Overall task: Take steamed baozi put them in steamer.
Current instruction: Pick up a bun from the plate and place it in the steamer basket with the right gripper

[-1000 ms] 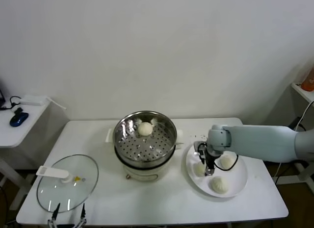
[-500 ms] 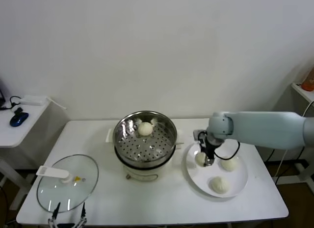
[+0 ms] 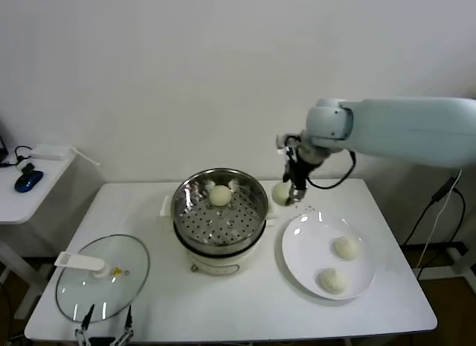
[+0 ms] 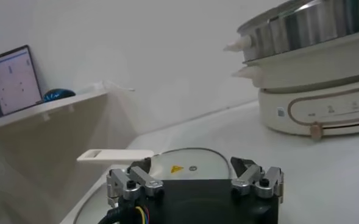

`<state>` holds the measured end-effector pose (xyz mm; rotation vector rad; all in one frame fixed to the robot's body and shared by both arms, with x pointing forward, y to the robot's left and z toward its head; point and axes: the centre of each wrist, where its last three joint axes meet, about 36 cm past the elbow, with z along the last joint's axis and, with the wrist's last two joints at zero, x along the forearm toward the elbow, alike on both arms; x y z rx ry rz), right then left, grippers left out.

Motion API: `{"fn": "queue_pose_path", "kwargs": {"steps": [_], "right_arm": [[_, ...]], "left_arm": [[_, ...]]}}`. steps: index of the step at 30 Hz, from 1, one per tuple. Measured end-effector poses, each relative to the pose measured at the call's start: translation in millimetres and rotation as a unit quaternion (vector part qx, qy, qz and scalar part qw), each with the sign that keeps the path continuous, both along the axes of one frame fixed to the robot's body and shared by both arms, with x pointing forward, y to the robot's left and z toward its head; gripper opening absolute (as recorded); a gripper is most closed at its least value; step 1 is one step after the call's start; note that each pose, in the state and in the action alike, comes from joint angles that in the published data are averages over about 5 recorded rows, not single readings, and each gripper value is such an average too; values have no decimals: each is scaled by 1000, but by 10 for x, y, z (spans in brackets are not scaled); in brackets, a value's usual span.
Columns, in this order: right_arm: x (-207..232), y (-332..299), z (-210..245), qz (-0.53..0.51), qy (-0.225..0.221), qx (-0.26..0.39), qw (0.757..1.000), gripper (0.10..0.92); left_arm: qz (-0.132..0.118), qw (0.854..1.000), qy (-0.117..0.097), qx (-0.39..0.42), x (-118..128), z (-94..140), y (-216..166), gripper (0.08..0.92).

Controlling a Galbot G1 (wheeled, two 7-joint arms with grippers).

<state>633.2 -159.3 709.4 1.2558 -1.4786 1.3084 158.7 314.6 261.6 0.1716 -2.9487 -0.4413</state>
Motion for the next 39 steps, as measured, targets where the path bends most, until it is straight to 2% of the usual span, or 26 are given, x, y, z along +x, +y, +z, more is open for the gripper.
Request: {"fn": "queue_pose_path", "kwargs": {"steps": [5, 10, 25, 39], "right_arm": [[13, 411, 223, 21, -7, 16, 1000, 670], [67, 826, 209, 44, 4, 29, 999, 670], [407, 1645, -353, 71, 30, 54, 996, 670], [544, 1955, -862, 78, 39, 56, 995, 669]], "left_arm": [[-3, 1000, -2, 0, 4, 28, -10, 823], [-9, 1000, -1, 0, -14, 50, -18, 823], [-13, 1000, 9, 1, -56, 24, 11, 823], [-13, 1000, 11, 0, -45, -5, 9, 823]]}}
